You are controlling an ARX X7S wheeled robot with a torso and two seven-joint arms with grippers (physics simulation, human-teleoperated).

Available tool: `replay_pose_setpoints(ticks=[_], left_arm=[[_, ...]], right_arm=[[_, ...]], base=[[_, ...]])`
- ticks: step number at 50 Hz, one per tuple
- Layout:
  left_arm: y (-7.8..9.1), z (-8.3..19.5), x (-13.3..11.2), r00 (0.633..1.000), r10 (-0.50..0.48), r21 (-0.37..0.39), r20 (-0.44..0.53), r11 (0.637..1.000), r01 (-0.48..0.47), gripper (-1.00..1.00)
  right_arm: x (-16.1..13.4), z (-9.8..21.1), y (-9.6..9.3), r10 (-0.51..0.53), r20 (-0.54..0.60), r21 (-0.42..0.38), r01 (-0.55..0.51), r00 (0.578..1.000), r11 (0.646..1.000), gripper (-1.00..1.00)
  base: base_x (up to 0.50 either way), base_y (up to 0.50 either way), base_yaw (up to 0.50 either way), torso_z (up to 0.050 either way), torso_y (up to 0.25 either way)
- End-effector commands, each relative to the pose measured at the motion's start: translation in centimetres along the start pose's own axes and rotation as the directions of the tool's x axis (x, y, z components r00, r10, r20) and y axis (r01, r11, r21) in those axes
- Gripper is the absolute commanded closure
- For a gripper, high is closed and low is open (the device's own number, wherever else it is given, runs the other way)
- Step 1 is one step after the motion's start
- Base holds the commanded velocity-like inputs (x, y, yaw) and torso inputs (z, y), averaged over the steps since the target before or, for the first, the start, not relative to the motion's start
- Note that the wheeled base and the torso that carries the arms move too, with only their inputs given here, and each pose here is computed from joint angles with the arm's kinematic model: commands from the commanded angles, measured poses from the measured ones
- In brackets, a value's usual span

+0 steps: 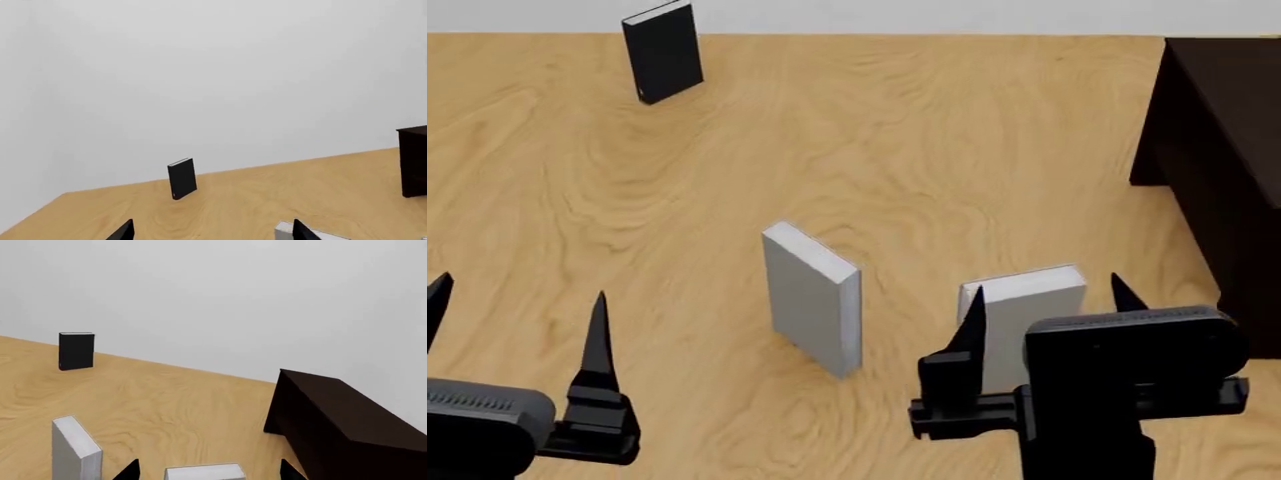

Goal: Pick up the book on the right and place it on the cabinet shelf.

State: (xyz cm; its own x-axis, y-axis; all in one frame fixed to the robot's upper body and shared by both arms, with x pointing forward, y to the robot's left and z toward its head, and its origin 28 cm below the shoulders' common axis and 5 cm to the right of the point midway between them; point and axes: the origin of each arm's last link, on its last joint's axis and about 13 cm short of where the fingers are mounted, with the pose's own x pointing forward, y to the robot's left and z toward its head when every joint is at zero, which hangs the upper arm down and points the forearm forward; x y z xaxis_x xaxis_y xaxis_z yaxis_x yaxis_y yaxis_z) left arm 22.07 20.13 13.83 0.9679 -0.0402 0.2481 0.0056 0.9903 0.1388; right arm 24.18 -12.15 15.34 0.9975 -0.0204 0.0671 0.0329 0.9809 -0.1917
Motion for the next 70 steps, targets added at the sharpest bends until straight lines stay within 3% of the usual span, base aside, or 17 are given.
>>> replay_pose_setpoints(ticks=[1,70], left_arm=[[-0.13,0.33,-0.03,1.0,-0.005,-0.009,0.007,1.0,0.005,-1.0],[-0.09,0.79,-0.25,1.0,0.0,-0.004,0.023,1.0,0.0,-1.0]], right_arm=[[-0.07,0.14,-0.18,-0.004,0.006,-0.017,0.004,1.0,1.0,-1.0],[-0.08,0.0,-0.06,0.004,0.005,-0.022,-0.004,1.0,1.0,-1.0]], base=[[0.2,-0.17,0.0,0.0,0.0],[0.25,-0.03,0.0,0.0,0.0]])
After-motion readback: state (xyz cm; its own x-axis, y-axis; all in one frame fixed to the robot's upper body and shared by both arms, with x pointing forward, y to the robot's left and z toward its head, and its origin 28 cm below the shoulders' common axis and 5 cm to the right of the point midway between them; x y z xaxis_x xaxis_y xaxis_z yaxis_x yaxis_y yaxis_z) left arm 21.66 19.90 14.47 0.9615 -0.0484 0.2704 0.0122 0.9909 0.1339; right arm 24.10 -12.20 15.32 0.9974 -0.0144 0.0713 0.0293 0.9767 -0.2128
